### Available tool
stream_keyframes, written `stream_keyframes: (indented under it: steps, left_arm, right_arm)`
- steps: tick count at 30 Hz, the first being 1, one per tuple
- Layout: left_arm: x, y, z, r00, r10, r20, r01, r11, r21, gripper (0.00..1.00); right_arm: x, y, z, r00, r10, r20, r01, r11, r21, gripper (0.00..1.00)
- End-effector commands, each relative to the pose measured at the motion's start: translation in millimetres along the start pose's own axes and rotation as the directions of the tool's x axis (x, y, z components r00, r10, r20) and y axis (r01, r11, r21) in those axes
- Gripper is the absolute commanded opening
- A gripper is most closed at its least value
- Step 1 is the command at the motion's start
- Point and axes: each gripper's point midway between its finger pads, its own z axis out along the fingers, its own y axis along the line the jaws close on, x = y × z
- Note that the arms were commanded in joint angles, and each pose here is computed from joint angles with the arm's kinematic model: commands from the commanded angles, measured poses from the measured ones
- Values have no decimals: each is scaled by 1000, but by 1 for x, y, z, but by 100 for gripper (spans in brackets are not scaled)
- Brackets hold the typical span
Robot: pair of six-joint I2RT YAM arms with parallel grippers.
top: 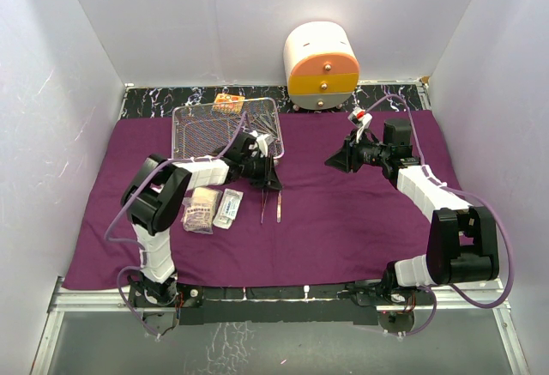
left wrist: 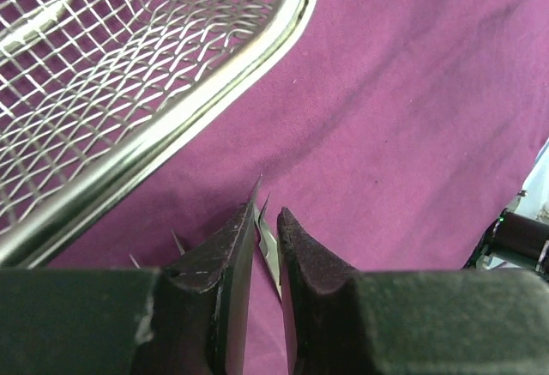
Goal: Open and lay out the surgical kit
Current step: Place the medical item in the surgical kit, then pick up the medical item from the container.
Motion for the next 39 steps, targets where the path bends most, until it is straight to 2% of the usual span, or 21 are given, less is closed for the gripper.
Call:
stream_keyframes:
  steps: [1, 11, 17, 22, 29, 39]
  left_arm:
    - [-16, -13, -26, 995, 80, 66, -79, 997, -6, 18]
    - [-20, -16, -34, 971, 228, 69, -221, 971, -92, 19]
    - [-20, -28, -31, 921, 389, 23, -381, 911, -155, 18]
    - [-15, -29, -25, 886, 463, -22, -459, 868, -190, 19]
    - [-3, -32, -13, 860, 504, -74, -509, 842, -177, 19]
    - [9, -27, -3, 855, 502, -131, -518, 841, -158, 18]
  right_arm:
    - [-15, 0, -2, 997, -60, 37, 61, 998, 0, 22]
    - [-15, -1, -2, 998, -59, 37, 59, 998, 3, 23]
    - [-14, 0, -2, 998, -60, 36, 60, 998, 2, 22]
    - [-14, 0, -2, 998, -61, 35, 61, 998, 2, 22]
    - [-14, -1, -2, 998, -60, 34, 60, 998, 3, 22]
    - [-13, -1, -1, 998, -57, 31, 57, 998, 0, 22]
